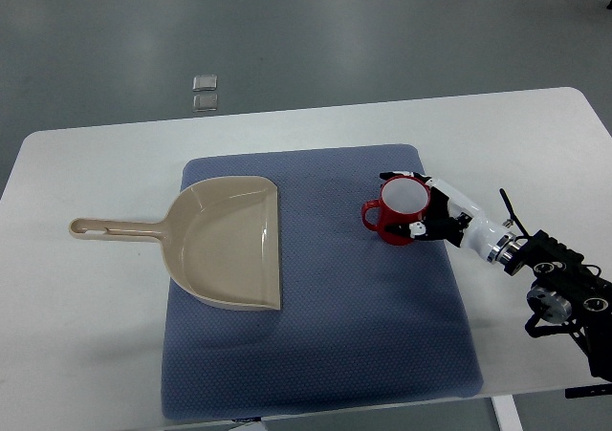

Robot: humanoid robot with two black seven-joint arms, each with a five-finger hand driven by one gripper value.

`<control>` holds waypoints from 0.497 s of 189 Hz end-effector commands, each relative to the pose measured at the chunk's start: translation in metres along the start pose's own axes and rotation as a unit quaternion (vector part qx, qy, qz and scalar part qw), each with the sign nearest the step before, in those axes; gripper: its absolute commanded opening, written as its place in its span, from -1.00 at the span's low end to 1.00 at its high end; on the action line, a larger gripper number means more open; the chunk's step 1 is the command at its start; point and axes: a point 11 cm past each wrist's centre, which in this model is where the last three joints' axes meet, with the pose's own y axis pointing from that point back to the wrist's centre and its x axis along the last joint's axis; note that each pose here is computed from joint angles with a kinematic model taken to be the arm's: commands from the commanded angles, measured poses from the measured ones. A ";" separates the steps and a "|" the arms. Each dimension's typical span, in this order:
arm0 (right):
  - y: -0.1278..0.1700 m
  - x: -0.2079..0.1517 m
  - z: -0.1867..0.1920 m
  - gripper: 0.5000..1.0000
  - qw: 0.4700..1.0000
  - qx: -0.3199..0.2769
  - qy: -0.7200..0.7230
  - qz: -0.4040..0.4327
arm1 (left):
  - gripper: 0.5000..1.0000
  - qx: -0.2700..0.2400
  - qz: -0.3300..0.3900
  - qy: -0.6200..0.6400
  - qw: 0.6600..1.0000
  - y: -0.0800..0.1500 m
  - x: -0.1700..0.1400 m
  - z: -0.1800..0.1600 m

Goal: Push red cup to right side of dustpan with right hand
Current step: 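Push the red mug with the right hand toward the dustpan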

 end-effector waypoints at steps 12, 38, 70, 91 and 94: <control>-0.007 -0.008 0.000 0.74 1.000 0.005 -0.005 -0.004 | 1.00 0.002 0.000 0.000 1.000 0.000 0.000 -0.001; -0.015 -0.021 0.002 0.73 1.000 0.012 -0.016 -0.012 | 1.00 0.001 0.000 -0.001 1.000 0.000 0.000 0.000; -0.025 -0.038 0.005 0.73 0.999 0.019 -0.030 -0.020 | 1.00 0.003 0.000 0.000 1.000 0.000 0.000 -0.001; -0.030 -0.046 0.004 0.73 0.999 0.024 -0.035 -0.025 | 1.00 0.004 0.000 0.000 1.000 0.000 0.000 -0.002; -0.030 -0.046 0.004 0.73 0.999 0.024 -0.035 -0.025 | 1.00 0.004 0.000 0.000 1.000 0.000 0.000 -0.002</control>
